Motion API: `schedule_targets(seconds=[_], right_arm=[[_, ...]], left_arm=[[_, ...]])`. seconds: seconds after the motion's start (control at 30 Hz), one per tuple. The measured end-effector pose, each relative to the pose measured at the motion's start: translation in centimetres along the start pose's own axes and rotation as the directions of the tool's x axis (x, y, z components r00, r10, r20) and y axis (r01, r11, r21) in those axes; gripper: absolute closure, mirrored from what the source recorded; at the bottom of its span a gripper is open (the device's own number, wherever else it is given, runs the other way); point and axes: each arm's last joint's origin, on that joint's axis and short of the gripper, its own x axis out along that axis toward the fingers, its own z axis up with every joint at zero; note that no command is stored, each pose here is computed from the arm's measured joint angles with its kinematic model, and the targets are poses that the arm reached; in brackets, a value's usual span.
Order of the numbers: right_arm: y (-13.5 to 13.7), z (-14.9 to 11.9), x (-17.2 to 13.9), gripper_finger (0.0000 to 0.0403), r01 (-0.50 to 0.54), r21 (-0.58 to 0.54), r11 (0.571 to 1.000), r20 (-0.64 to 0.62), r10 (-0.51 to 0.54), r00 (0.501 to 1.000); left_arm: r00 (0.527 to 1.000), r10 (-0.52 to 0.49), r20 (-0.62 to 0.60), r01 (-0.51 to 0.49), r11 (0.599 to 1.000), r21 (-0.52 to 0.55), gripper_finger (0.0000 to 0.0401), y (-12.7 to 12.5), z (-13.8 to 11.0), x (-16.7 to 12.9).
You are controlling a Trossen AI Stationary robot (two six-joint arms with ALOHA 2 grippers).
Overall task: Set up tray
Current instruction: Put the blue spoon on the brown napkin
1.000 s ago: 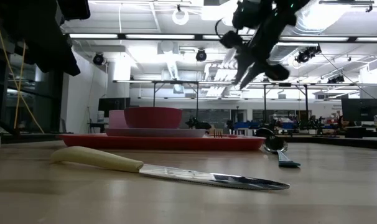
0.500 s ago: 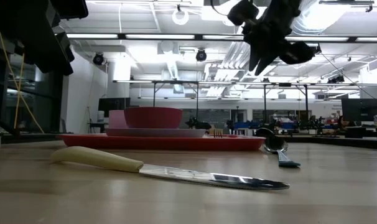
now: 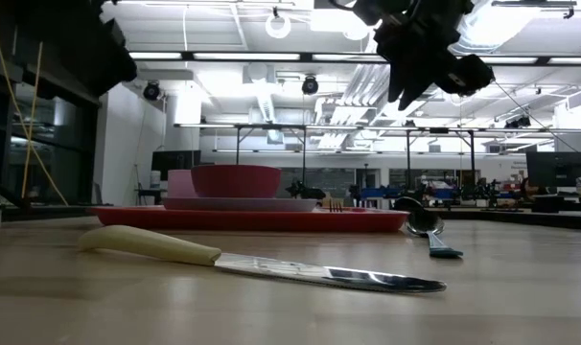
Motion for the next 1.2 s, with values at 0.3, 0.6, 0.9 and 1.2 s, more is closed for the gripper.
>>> schedule_targets(seconds=[0.3, 0.6, 0.9, 1.2], right_arm=[[0.2, -0.8, 0.4, 0.0342, 0.023, 0.043, 0.999, -0.014, -0.023, 1.000], [0.8, -2.4, 1.4, 0.0317, 0.063, 0.063, 0.996, -0.010, -0.062, 0.998], [1.5, -4.4, 3.9, 0.0288, 0.137, 0.098, 0.986, -0.056, -0.132, 0.990], [1.9, -6.0, 7.2, 0.0275, 0.203, 0.159, 0.966, -0.088, -0.191, 0.978]], left_arm=[[0.968, -0.170, 0.187, 0.177, 0.984, -0.021, 0.0263, 1.0, -2.5, 1.4], [0.933, -0.231, 0.277, 0.242, 0.970, -0.006, 0.0263, 2.2, -4.4, 1.5], [0.937, -0.250, 0.244, 0.258, 0.966, -0.002, 0.0263, 2.6, -5.3, 1.6], [0.934, -0.279, 0.223, 0.285, 0.958, 0.005, 0.0263, 2.5, -5.4, 1.6]])
